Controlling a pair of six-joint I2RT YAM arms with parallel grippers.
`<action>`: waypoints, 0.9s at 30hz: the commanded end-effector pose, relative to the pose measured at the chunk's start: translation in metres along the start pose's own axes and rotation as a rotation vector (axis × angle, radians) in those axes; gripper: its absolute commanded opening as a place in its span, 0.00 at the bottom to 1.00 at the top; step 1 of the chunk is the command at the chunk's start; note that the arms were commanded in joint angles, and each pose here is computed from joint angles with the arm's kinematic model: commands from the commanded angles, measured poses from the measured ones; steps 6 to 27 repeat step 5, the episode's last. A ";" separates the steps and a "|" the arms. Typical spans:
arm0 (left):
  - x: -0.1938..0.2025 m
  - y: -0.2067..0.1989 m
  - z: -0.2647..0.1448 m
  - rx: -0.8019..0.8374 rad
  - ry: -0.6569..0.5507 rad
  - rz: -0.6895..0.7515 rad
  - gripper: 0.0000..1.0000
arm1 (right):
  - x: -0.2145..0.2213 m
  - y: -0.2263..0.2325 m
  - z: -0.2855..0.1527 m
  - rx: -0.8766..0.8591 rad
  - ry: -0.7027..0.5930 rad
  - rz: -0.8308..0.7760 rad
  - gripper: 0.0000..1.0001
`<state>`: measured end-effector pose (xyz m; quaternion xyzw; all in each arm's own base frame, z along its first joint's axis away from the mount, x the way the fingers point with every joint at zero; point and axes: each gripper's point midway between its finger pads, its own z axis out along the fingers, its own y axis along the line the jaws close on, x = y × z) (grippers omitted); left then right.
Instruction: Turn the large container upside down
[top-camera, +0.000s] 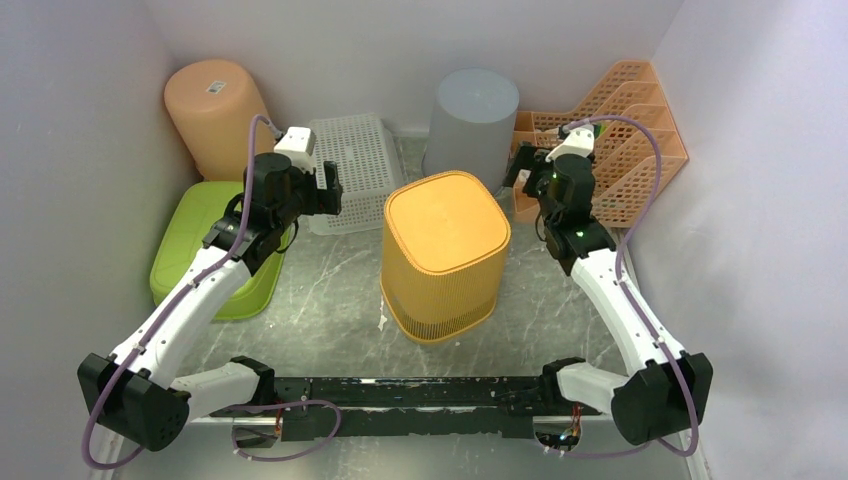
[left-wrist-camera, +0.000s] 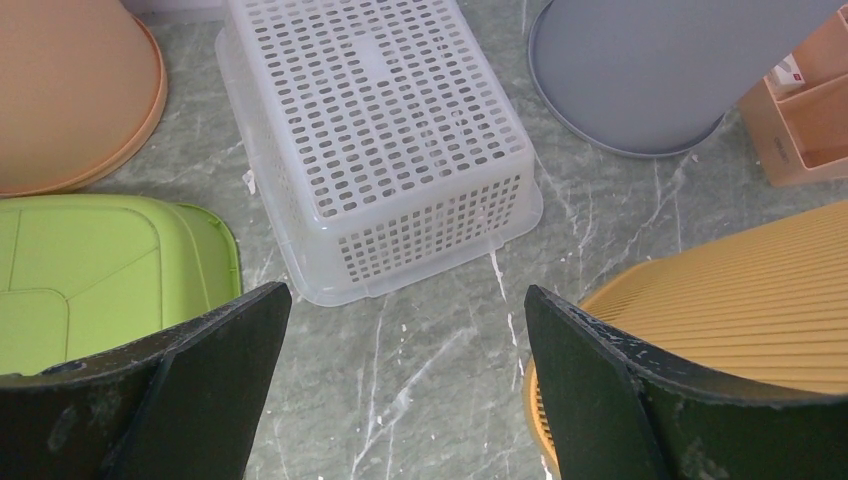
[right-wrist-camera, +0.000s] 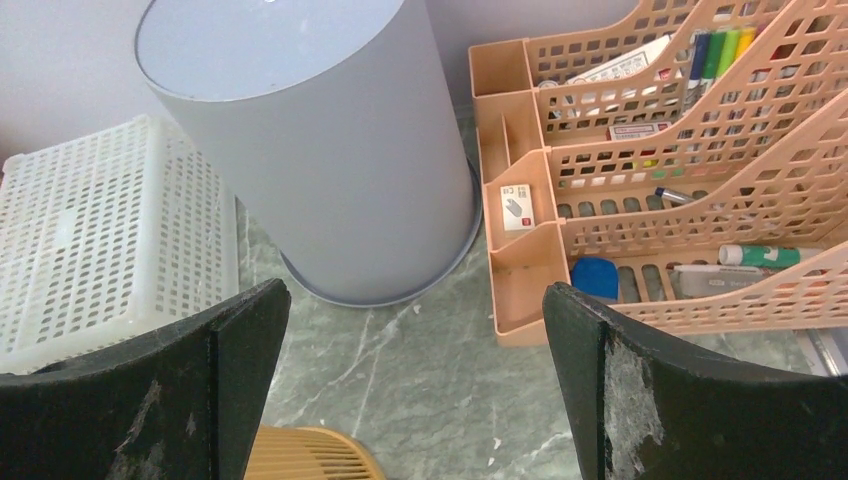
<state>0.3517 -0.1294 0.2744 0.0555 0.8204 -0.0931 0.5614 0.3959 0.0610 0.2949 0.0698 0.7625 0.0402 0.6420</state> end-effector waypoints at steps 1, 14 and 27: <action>-0.018 -0.009 -0.005 0.035 -0.060 -0.017 1.00 | -0.009 -0.002 -0.003 0.012 -0.025 -0.003 1.00; -0.019 -0.010 -0.005 0.040 -0.063 -0.015 0.99 | -0.008 -0.004 -0.004 0.020 -0.019 0.000 1.00; -0.019 -0.010 -0.005 0.040 -0.063 -0.015 0.99 | -0.008 -0.004 -0.004 0.020 -0.019 0.000 1.00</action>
